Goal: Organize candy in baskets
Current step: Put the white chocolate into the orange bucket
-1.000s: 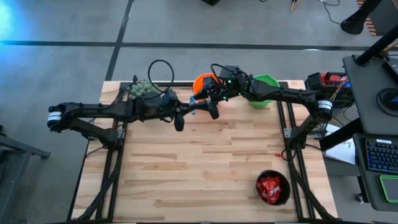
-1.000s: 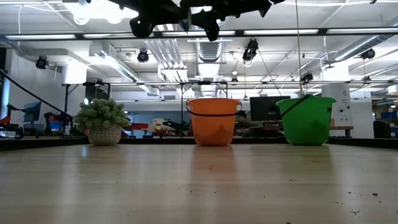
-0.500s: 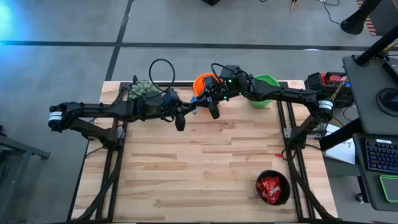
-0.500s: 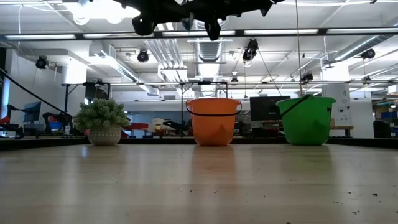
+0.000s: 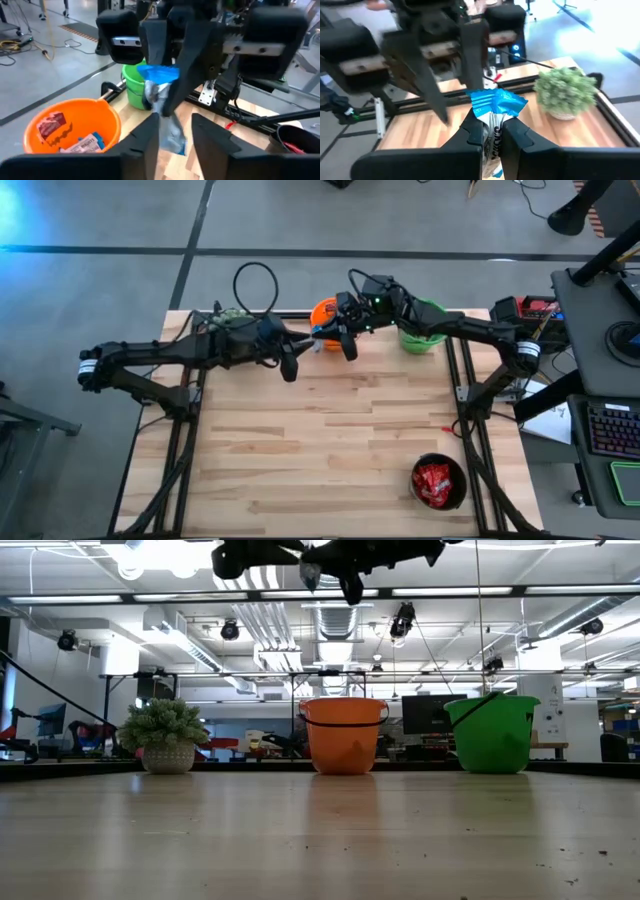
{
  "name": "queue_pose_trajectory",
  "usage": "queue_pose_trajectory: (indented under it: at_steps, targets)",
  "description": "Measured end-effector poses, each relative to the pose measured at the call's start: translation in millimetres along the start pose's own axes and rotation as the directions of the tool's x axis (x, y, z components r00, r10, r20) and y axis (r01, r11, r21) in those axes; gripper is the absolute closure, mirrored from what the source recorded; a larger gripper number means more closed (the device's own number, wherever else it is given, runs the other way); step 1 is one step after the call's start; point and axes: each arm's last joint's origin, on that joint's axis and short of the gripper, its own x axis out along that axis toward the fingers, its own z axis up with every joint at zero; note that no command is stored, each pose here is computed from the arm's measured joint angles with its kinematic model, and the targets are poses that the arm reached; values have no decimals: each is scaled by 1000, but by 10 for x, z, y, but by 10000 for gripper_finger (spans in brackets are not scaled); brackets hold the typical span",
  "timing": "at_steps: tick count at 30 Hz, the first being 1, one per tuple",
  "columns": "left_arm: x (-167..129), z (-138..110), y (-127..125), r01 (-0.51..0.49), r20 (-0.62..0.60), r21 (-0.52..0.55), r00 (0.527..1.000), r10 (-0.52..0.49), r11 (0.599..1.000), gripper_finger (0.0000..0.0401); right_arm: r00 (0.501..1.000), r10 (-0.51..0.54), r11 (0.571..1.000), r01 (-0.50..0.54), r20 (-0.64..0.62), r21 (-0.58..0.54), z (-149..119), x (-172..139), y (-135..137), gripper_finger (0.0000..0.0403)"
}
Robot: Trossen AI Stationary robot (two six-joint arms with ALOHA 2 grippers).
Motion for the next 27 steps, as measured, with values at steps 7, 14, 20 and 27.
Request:
queue_pose_trajectory:
  at_steps: [7,14,20,27]
  targets:
    - [-57,195,-42,3,9,-2,1000,-3,1000,249,996,-87,996,86,-31,-25,-1,-195,-237,389]
    - [-84,412,-95,-11,-56,63,998,15,998,235,982,-182,983,180,-44,-38,-23,-380,-556,390]
    - [-94,632,-152,-17,-111,129,993,32,992,234,966,-251,968,249,-64,-27,-109,-459,-868,390]
    - [-85,805,-187,-65,-158,216,982,101,974,234,947,-297,955,298,-120,-10,-313,-430,-1220,390]
